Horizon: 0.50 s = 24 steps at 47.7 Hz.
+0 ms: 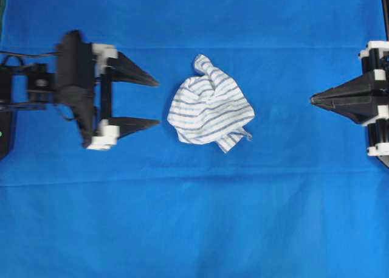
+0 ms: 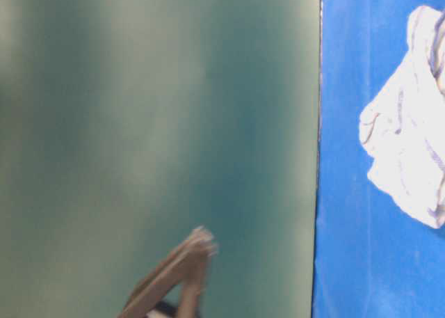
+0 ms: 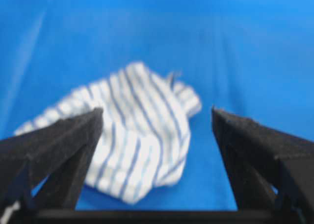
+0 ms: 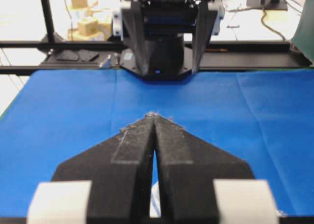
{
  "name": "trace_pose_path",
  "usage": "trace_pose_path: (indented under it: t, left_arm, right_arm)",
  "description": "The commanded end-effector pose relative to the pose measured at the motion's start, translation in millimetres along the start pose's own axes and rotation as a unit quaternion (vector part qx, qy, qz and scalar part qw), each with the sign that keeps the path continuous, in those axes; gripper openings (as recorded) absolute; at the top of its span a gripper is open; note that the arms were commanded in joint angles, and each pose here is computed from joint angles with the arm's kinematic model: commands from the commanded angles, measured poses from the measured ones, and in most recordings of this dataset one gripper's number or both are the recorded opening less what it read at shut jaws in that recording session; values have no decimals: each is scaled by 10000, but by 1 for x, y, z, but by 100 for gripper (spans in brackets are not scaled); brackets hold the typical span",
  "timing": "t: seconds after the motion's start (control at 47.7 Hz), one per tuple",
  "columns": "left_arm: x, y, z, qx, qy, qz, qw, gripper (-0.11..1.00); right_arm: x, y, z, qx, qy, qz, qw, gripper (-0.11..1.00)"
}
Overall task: Hand over the towel.
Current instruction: 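Close the left gripper on the towel's top corner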
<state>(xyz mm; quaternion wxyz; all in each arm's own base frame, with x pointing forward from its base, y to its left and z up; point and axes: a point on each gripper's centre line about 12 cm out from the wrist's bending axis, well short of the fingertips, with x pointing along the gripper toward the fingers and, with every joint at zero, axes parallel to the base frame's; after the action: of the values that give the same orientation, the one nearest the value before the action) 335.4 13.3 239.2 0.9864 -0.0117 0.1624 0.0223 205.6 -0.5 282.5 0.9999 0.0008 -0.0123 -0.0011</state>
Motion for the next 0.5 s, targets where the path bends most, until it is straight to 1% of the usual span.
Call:
trace_pose_path:
  t: [0.0, 0.126, 0.273, 0.399, 0.483]
  left_arm:
    - [24, -1, -4, 13, 361, -13, 9993, 93]
    - [54, -2, -27, 6, 874, -19, 9962, 93]
    - [94, -8, -59, 40, 1408, -71, 9900, 93]
    - [116, -10, -79, 54, 1658, -85, 9861, 93]
    - [125, -12, -91, 71, 1787, -108, 9838, 93]
  right_arm:
    - [3, 0, 3, 15, -23, 6, 10000, 0]
    - [5, 0, 0, 15, 38, 5, 10000, 0]
    - [5, 0, -2, 15, 115, 5, 9999, 0]
    - [5, 0, -4, 15, 176, 5, 9998, 0]
    - [6, 0, -6, 15, 230, 5, 9997, 0]
